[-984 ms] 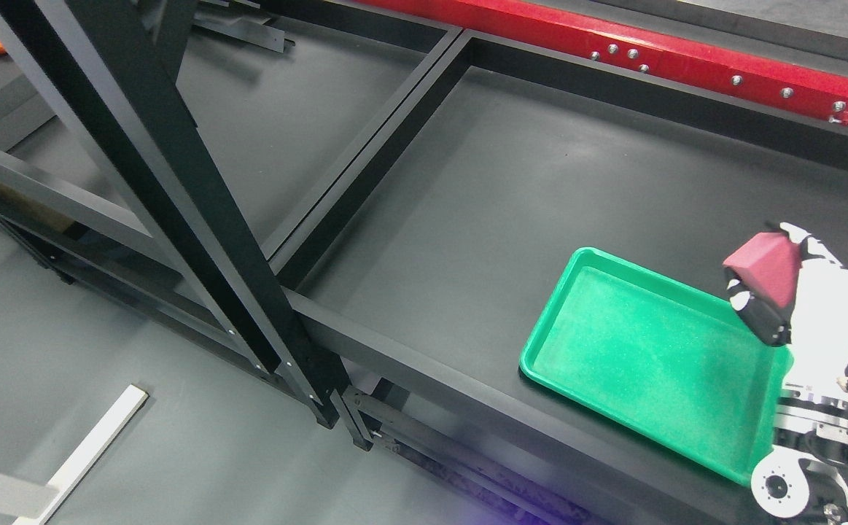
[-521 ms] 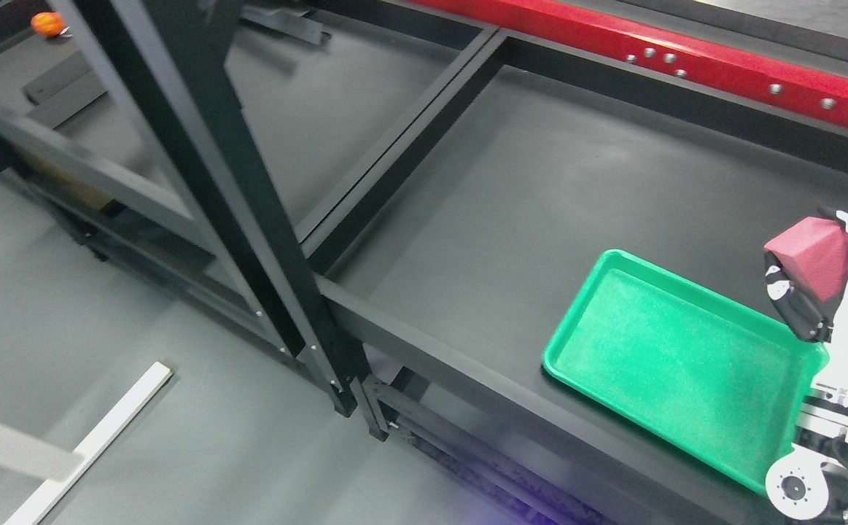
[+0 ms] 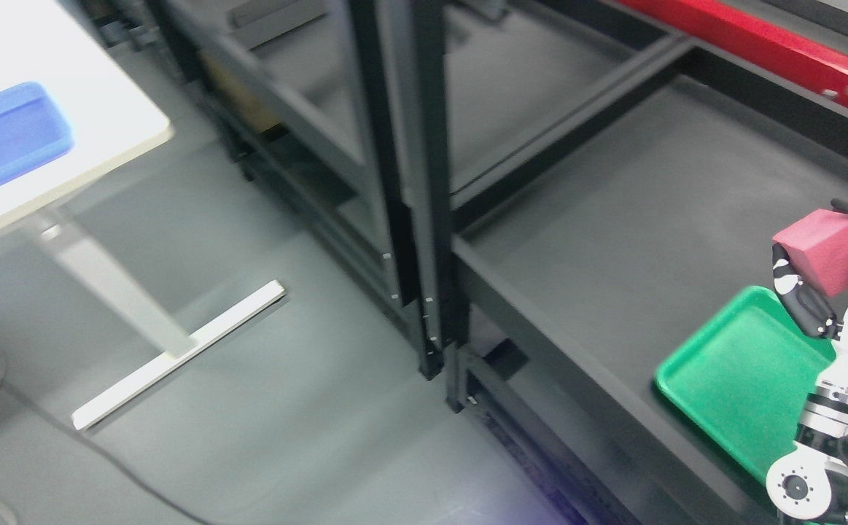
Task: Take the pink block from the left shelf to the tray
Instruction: 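Turn and drive toward the blue tray holding the cube in the right hand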
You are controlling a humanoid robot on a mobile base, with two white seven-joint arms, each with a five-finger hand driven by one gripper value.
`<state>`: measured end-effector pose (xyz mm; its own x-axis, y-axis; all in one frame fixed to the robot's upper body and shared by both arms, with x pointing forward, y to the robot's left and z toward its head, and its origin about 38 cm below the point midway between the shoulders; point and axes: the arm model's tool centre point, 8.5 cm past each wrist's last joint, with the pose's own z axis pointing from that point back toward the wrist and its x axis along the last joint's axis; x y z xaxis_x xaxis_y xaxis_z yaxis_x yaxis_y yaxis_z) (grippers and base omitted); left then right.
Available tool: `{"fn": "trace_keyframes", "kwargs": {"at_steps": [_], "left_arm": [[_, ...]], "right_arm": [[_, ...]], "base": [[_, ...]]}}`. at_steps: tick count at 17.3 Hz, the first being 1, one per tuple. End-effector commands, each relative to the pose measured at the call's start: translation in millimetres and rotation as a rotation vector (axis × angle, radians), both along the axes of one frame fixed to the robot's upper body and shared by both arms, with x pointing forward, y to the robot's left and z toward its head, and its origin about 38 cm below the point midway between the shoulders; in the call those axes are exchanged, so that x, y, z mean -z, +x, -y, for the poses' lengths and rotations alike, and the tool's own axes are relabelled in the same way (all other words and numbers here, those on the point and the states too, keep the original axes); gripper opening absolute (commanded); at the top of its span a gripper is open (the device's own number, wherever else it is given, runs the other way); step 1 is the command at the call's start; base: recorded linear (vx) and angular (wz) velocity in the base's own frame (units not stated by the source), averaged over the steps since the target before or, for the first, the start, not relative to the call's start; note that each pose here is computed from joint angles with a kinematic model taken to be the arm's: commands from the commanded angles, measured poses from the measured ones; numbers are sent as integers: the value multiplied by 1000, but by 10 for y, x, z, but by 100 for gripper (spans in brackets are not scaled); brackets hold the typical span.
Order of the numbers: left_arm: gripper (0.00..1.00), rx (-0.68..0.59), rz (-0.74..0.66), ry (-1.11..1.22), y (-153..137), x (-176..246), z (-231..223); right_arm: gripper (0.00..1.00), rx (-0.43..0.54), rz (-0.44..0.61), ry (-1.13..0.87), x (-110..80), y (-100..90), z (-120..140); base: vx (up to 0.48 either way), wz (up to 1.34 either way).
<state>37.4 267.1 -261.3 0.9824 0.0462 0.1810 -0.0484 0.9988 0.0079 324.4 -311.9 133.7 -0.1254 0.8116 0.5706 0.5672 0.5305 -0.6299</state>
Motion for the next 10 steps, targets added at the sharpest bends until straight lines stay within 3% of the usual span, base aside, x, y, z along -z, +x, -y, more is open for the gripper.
{"fn": "trace_keyframes", "kwargs": {"at_steps": [1, 10], "left_arm": [[100, 1, -9, 18, -59, -7, -113], [100, 1, -9, 18, -59, -7, -113]], "right_arm": [[0, -30, 14, 4, -44, 10, -81], [0, 11, 17, 22, -24, -58, 64]], "base": [[-77, 842], [-99, 787]]}}
